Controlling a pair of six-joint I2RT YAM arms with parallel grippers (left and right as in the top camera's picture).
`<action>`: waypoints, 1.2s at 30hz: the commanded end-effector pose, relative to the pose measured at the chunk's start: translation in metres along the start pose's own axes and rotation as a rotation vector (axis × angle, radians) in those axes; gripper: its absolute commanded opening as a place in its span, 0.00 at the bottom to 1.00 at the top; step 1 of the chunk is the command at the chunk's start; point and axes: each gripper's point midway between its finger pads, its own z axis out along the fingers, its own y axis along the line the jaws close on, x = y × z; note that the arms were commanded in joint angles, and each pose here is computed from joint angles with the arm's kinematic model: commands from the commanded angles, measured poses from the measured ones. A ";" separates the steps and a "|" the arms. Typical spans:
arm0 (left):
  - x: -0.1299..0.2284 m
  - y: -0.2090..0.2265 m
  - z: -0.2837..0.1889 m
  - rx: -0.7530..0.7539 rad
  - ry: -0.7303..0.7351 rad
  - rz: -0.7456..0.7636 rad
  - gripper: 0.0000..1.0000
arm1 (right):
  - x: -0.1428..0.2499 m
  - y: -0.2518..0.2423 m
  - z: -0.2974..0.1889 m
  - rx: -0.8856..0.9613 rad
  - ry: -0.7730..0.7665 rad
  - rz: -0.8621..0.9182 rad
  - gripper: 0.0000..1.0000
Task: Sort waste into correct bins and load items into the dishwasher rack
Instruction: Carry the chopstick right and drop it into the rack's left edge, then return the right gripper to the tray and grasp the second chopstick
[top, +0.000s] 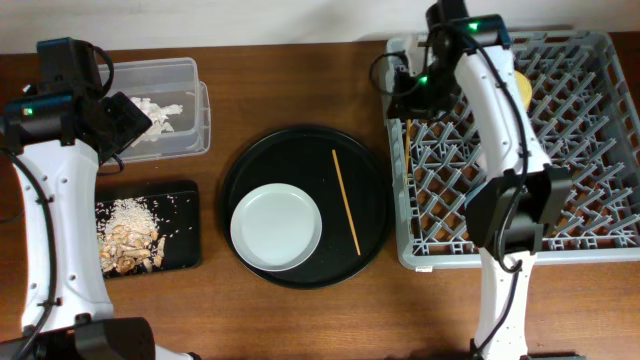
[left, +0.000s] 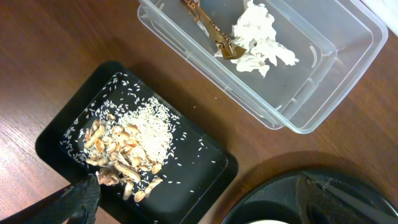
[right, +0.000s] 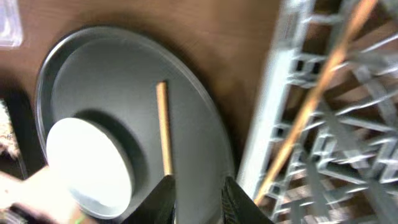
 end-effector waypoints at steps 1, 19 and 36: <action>-0.005 0.003 -0.006 0.001 -0.024 -0.016 0.99 | 0.014 0.032 -0.001 0.078 0.018 -0.096 0.34; -0.005 0.003 -0.006 0.001 -0.024 -0.016 0.99 | 0.095 0.045 0.109 0.281 0.264 -0.045 0.20; -0.005 0.003 -0.006 0.001 -0.024 -0.016 0.99 | 0.090 0.050 0.152 0.404 0.137 -0.099 0.34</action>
